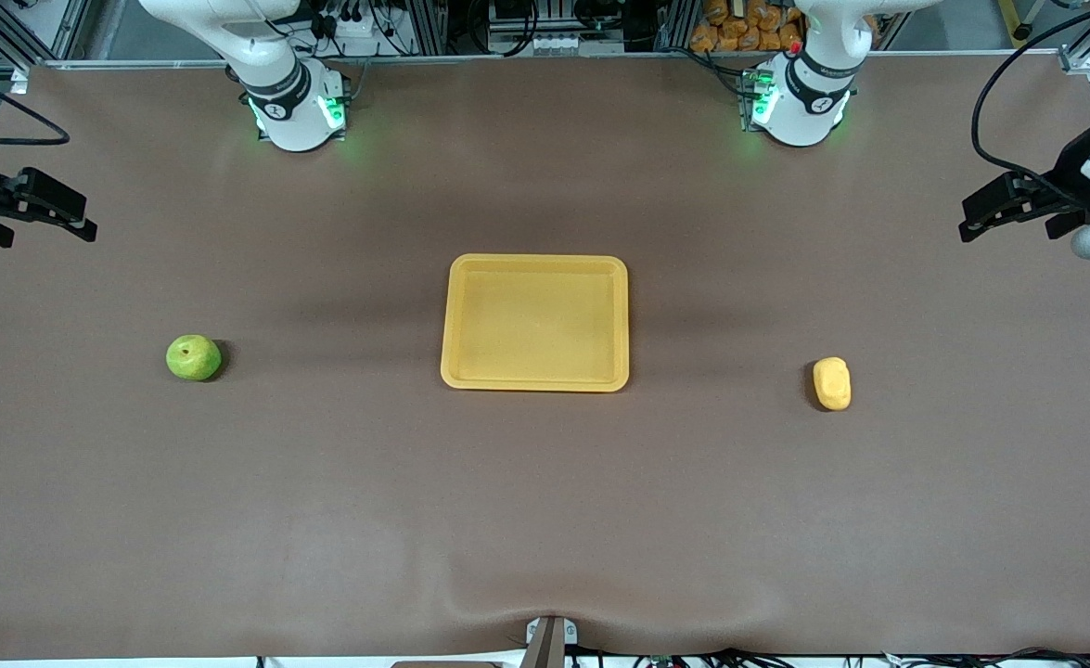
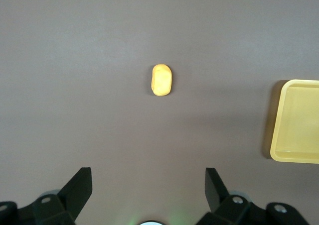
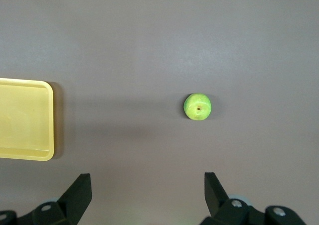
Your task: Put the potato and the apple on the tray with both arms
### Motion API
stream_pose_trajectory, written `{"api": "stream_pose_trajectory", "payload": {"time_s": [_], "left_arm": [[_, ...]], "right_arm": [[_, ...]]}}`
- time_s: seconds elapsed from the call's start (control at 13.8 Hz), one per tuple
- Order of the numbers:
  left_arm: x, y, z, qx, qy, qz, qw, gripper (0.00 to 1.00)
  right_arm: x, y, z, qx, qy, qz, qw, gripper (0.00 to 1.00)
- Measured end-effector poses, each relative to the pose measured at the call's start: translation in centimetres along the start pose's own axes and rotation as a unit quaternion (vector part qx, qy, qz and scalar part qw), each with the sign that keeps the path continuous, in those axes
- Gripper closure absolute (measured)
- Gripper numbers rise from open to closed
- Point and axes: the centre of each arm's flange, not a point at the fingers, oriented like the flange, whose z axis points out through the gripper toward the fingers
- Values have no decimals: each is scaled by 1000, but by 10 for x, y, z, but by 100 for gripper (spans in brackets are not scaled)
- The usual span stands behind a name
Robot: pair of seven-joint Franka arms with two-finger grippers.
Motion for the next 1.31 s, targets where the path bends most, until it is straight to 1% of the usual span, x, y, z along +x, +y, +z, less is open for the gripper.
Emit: {"api": "stream_pose_trajectory", "payload": {"time_s": [1.31], "left_arm": [[0, -2, 6, 0, -7, -2, 1000, 0]], "right_arm": [[0, 0, 0, 0, -1, 0, 1000, 0]]}}
